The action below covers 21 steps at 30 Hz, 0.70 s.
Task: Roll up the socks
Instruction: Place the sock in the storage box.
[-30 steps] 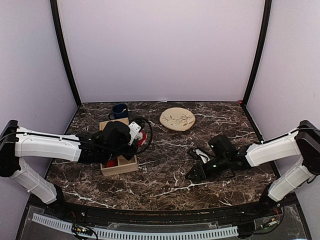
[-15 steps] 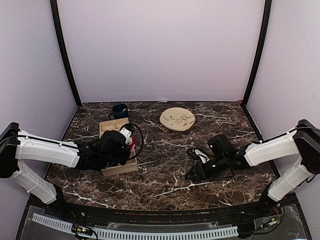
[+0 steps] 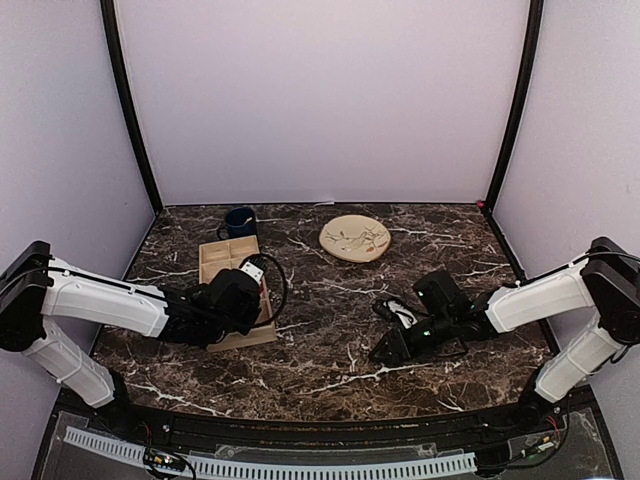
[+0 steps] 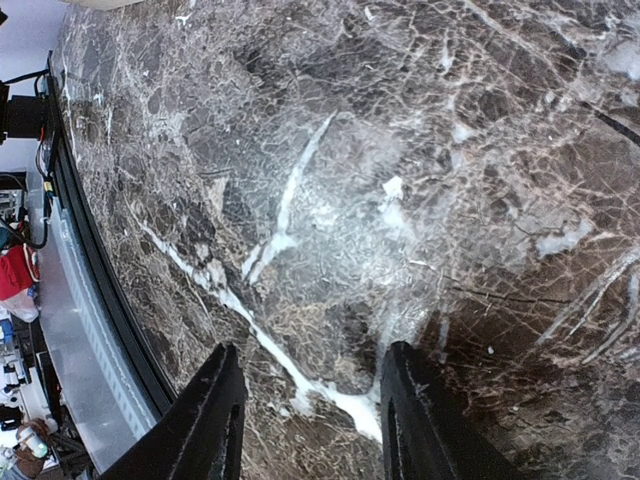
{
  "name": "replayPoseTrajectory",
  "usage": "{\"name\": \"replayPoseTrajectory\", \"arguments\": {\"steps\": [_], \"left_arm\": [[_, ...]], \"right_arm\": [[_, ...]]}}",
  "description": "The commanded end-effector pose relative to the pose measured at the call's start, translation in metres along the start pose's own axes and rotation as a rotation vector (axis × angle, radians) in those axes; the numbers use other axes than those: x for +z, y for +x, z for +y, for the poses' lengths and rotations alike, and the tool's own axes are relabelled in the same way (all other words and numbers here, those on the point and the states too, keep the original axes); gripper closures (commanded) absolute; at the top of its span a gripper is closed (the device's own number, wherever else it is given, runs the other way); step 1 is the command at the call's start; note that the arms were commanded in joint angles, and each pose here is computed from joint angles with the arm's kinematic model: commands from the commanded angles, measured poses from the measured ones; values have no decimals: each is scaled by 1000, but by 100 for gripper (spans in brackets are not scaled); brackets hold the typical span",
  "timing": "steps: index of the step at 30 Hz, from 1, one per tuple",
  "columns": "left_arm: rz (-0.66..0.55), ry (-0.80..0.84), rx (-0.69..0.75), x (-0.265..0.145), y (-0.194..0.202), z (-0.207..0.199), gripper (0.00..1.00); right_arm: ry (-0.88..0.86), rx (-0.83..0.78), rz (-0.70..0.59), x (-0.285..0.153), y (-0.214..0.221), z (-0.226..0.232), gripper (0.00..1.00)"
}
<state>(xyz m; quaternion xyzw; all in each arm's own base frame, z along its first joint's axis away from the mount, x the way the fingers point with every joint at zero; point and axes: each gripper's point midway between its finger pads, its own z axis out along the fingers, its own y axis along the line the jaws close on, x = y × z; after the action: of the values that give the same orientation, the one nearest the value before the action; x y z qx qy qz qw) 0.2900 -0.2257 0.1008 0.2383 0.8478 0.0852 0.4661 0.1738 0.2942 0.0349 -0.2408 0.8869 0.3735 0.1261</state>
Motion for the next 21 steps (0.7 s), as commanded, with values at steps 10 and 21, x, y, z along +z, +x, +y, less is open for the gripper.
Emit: {"name": "replayPoseTrajectory", "arguments": {"steps": [10, 21], "left_arm": [[63, 1, 12, 5, 14, -16, 100], [117, 27, 34, 1, 27, -30, 100]], "right_arm": [[-16, -31, -28, 0, -14, 4, 57], [-21, -28, -25, 2, -14, 4, 57]]}}
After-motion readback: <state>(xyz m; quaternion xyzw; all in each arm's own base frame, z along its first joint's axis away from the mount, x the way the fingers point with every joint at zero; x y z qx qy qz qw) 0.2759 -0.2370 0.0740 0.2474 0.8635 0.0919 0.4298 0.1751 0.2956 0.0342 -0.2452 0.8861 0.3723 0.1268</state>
